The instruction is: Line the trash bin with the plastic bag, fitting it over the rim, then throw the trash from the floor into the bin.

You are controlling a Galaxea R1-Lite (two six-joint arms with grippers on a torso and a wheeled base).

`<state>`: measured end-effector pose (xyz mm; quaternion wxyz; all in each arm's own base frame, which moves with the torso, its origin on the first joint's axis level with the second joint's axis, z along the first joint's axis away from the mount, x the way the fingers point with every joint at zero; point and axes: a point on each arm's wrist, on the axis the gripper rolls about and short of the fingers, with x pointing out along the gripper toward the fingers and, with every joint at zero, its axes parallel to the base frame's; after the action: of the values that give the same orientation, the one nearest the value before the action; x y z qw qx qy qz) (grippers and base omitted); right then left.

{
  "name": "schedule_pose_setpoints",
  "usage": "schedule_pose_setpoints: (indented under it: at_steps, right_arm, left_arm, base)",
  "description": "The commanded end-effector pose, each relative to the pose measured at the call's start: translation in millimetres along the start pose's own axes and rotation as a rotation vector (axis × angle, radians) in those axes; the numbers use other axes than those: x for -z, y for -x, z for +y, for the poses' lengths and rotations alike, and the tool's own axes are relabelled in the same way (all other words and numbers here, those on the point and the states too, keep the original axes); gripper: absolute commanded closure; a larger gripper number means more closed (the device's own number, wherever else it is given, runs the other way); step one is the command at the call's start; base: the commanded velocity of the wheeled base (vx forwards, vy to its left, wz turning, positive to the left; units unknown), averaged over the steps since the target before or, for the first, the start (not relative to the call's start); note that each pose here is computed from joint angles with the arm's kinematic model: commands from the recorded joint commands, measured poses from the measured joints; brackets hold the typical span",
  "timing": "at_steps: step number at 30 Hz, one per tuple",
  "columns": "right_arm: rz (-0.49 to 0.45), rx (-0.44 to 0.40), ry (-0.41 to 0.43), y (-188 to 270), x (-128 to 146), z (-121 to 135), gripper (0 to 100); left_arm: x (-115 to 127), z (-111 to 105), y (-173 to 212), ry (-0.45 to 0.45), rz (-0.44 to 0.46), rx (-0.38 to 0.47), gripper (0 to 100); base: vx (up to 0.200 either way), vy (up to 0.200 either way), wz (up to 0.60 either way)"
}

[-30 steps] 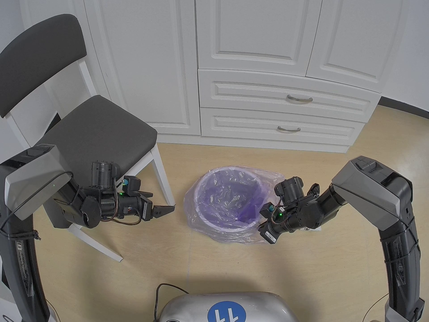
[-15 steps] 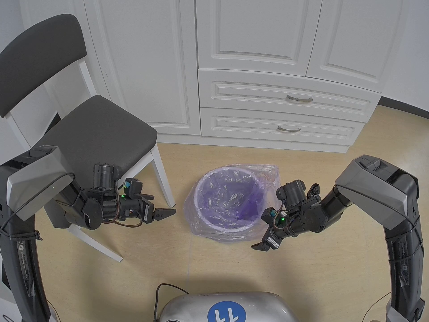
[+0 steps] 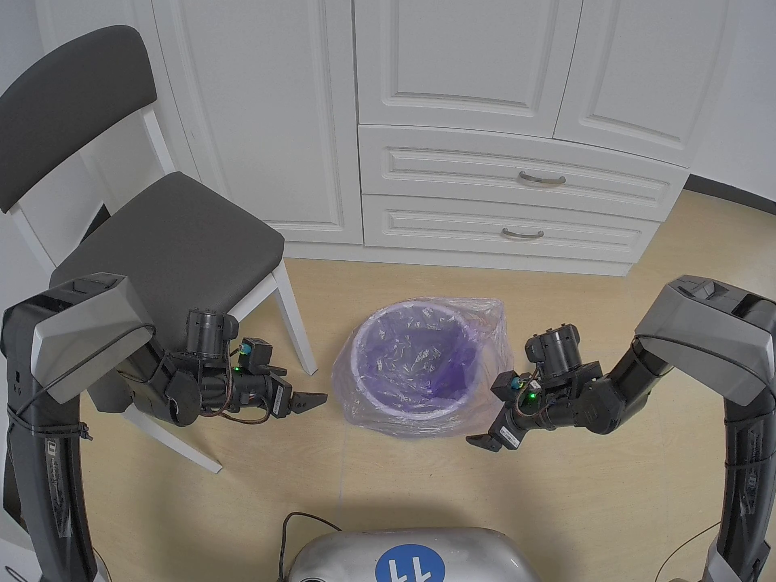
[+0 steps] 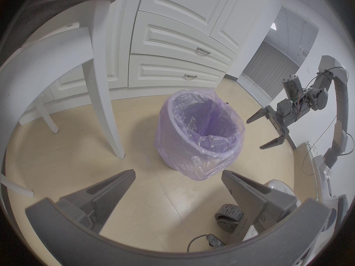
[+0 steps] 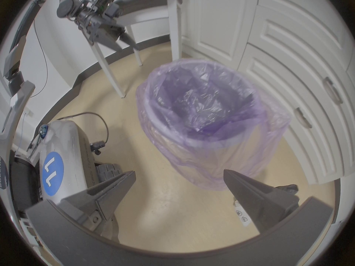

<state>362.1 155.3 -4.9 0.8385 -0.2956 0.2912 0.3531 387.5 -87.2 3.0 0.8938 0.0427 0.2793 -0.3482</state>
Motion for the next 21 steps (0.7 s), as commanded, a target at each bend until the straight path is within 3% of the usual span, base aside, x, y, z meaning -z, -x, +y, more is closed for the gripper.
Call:
schedule_pose_setpoints:
  at_steps: [1,4,5,7,11,16,21]
  right_arm:
    - [-0.082,0.106,-0.063,38.1,3.7,-3.7,0]
    - [-0.175,0.188,-0.177,50.3,4.5,-2.7,0]
    - [-0.175,0.188,-0.177,50.3,4.5,-2.7,0]
    - [-0.248,0.247,-0.329,52.6,4.5,-6.6,0]
    - [-0.305,0.282,-0.507,39.3,1.5,-29.5,0]
    - [-0.368,0.289,-0.642,15.6,-5.6,-49.2,0]
    - [-0.378,0.262,-0.757,-24.0,-10.1,-61.6,0]
  left_arm:
    - [5.6,-1.1,-4.0,0.005,0.016,0.006,0]
    - [7.9,-1.1,-4.4,0.008,0.026,-0.006,0]
    - [7.9,-1.1,-4.4,0.008,0.026,-0.006,0]
    - [6.4,-3.6,-4.5,0.001,0.035,-0.053,0]
    - [3.6,-10.3,-3.0,-0.004,0.029,-0.059,0]
    - [24.8,-23.3,5.9,-0.015,0.033,-0.129,0]
    - [37.3,-28.7,17.0,0.007,-0.077,-0.238,0]
  base:
    - [0.000,0.000,0.00]
    - [0.000,0.000,0.00]
    - [0.000,0.000,0.00]
    - [0.000,0.000,0.00]
    - [0.000,0.000,0.00]
    - [0.000,0.000,0.00]
    - [0.000,0.000,0.00]
